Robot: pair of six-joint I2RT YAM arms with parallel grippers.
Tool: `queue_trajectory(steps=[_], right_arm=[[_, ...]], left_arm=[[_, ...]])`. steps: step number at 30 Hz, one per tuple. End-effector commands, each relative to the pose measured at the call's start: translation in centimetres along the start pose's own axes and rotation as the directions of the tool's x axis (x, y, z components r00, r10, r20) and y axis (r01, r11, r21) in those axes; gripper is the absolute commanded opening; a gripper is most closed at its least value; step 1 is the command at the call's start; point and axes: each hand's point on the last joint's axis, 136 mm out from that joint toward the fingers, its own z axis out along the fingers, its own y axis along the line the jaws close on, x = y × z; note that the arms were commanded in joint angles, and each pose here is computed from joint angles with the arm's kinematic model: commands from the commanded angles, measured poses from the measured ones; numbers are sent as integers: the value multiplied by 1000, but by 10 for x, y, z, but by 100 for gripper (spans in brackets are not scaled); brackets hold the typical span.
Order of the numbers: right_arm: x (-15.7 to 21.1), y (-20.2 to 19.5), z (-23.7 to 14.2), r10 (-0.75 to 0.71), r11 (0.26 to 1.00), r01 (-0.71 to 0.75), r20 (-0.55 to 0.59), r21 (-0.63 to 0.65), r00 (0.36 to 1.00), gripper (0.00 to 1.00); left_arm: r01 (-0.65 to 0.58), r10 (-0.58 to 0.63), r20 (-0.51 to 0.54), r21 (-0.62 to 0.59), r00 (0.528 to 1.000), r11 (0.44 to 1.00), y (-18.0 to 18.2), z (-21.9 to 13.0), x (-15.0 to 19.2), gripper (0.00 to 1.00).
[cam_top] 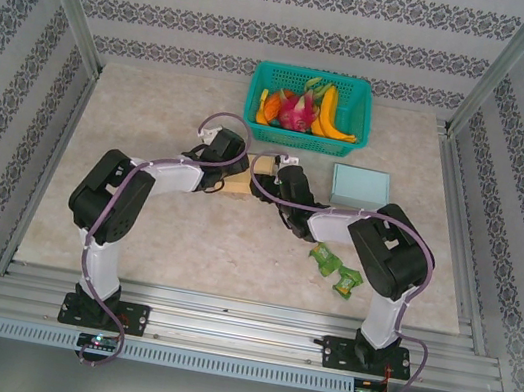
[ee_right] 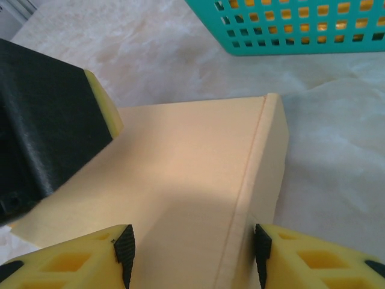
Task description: Fold the paper box
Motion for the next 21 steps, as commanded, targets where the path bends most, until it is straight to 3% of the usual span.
queue_trajectory(steps=[1,9,21], right_arm=[[-12,24,-5,-9,994,14,47,-106,999,56],[-9,17,-14,-4,996,9,50,-86,999,58],[-12,6,-47,-18,999,22,84,-44,996,61]], left_arm=[[0,-2,27,80,1000,997,-26,-7,-9,81],[-9,5,70,46,998,999,-18,-21,-21,88],[1,-3,120,19,993,1000,6,-53,-23,90]])
